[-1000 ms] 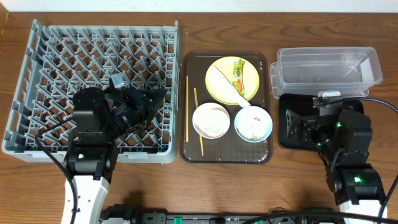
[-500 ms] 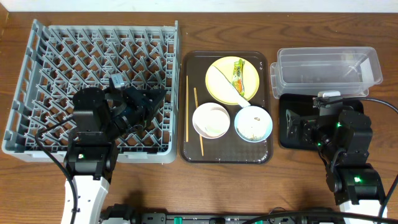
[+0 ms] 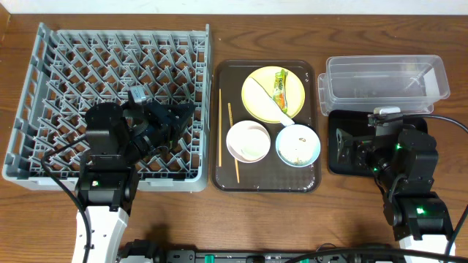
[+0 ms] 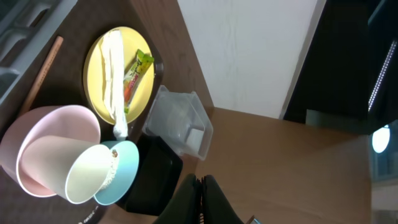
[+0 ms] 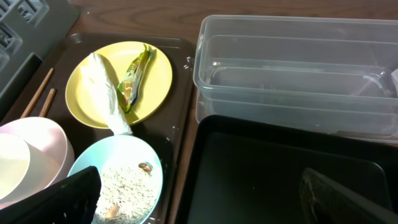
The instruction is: Sort waste into correct bins and load items into the dishwasher
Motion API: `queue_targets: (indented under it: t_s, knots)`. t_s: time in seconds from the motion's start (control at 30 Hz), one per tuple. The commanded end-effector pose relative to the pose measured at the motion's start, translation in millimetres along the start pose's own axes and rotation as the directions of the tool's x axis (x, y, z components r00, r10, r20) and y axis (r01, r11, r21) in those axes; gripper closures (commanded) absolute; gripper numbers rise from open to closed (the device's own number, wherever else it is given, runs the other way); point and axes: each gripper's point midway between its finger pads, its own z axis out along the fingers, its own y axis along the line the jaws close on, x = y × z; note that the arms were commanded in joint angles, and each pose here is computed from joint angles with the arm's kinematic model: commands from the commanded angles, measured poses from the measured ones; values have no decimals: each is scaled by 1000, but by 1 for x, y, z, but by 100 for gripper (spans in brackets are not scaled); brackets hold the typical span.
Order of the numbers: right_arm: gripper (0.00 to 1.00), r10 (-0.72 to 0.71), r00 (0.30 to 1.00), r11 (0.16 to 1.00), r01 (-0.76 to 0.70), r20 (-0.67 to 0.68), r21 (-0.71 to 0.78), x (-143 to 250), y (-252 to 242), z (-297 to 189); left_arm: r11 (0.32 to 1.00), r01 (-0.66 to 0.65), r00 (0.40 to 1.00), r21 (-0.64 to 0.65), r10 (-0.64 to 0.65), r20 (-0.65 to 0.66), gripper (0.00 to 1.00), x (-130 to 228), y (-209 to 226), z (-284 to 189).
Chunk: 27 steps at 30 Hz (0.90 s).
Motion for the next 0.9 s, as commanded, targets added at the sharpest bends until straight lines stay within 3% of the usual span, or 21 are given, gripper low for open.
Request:
queue_targets:
  t_s: [0.0, 0.17, 0.87]
  knots:
    - [1, 2, 1000, 1000, -2, 23, 0, -10, -1, -4, 997, 76, 997, 17, -76, 7, 93, -2, -9, -2]
    - [1, 2, 1000, 1000, -2, 22, 0, -10, -1, -4, 990, 140, 990, 18, -140, 6, 93, -2, -9, -2]
    - [1, 2, 1000, 1000, -2, 22, 0, -10, -1, -4, 990, 143, 990, 18, -143, 6, 93, -2, -9, -2]
